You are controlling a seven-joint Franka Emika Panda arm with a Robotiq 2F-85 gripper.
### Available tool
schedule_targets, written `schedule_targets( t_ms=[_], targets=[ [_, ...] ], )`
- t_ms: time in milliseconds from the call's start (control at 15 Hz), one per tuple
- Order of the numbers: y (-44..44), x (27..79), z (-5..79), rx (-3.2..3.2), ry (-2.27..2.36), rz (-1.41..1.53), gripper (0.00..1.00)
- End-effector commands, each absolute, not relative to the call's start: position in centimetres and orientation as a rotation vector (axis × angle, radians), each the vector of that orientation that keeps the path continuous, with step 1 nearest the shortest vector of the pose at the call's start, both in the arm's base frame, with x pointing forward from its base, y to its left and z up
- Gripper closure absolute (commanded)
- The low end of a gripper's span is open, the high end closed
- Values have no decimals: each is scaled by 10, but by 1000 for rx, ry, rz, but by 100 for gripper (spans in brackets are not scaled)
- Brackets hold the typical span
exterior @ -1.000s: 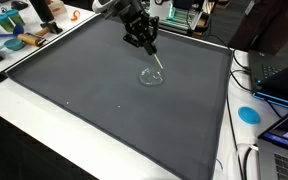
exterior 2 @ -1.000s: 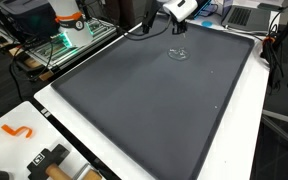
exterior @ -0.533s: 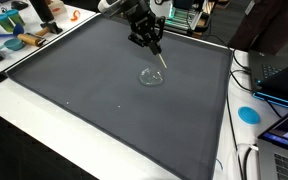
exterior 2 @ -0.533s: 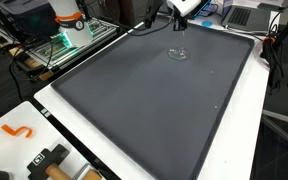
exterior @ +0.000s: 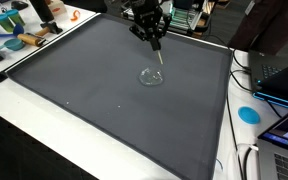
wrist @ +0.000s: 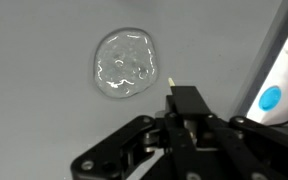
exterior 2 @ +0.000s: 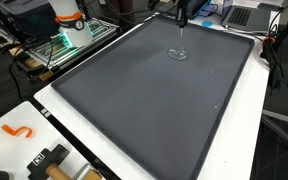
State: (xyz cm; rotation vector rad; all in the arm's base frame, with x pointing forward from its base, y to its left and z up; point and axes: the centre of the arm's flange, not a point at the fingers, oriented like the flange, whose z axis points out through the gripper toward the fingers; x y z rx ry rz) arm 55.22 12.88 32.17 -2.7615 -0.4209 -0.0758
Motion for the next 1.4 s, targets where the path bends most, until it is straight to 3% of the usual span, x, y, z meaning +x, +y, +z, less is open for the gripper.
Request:
schedule_targets(
  t_ms=[0, 1267, 1333],
  targets=[
    [147, 557, 339, -2863, -437, -37, 97],
    [190, 569, 408, -3062, -447, 54, 97],
    [188, 571, 405, -3034, -461, 28, 87]
  ],
)
